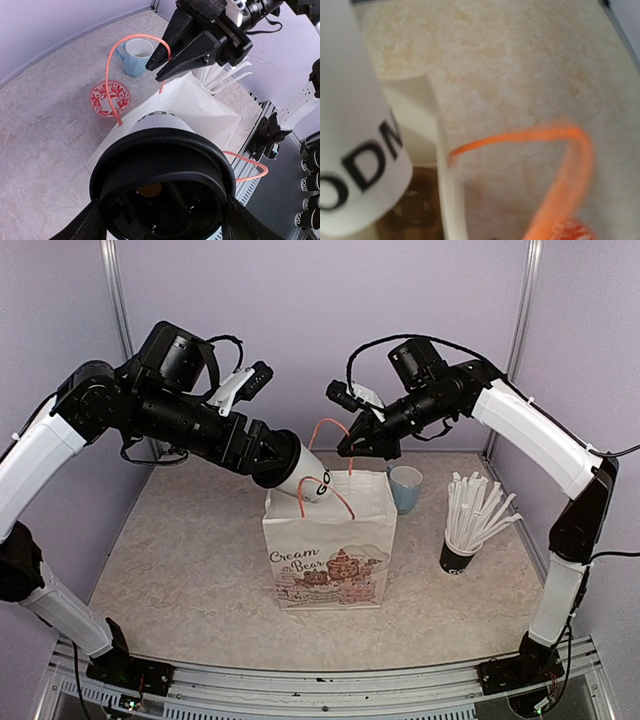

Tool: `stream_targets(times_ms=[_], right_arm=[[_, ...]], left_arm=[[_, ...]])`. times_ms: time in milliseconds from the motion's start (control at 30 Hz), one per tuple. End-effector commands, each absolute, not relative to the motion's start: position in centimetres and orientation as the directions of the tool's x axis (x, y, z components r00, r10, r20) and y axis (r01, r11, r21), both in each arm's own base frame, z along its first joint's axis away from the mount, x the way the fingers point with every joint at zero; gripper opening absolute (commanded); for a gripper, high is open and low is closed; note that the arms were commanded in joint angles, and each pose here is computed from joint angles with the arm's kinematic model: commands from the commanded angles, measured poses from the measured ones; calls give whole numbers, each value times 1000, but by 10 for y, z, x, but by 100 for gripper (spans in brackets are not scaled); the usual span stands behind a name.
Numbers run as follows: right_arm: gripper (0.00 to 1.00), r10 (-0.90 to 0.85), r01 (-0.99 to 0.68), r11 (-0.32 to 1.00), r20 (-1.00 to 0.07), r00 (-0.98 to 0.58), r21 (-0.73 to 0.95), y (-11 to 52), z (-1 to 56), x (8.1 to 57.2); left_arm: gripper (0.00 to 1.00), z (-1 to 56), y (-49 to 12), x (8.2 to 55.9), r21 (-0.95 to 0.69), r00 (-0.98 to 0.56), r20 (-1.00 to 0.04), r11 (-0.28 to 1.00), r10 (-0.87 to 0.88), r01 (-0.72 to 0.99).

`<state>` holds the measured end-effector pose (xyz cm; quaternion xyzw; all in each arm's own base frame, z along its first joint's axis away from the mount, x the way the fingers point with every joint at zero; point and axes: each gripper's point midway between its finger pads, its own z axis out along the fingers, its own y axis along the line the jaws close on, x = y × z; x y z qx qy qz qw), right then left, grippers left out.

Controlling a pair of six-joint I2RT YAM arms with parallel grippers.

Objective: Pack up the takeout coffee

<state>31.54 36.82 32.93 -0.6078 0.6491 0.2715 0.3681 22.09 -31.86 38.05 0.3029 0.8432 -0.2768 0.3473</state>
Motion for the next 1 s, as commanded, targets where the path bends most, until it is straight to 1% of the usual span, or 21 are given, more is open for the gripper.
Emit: stream_targets(times_ms=[0,33,200,400,667,867,967], right_arm=[[3,-556,-994,81,-831,13,-70,370,343,307],[0,-545,-995,72,-838,20,-71,371,347,306],[0,-486,-998,3,-872,59,-70,375,367,290],[0,-469,-997,-74,-881,63,-32,377,368,266],[0,-484,-996,-89,-874,46,-3,377,361,253],[0,-478,-997,-81,-877,49,-11,372,369,248],[0,-467,-996,-87,-883,43,-3,371,372,243]], left_arm=[[63,374,-324,211,-235,-570,-721,634,394,737],[63,369,-328,212,-230,-573,-710,635,409,738],[61,360,-332,214,-182,-576,-682,658,450,730],[60,352,-341,211,-113,-554,-671,670,493,734],[59,341,-357,198,-31,-525,-646,668,554,744],[59,327,-355,196,41,-540,-605,700,585,713],[59,321,-355,192,44,-548,-593,703,591,710]])
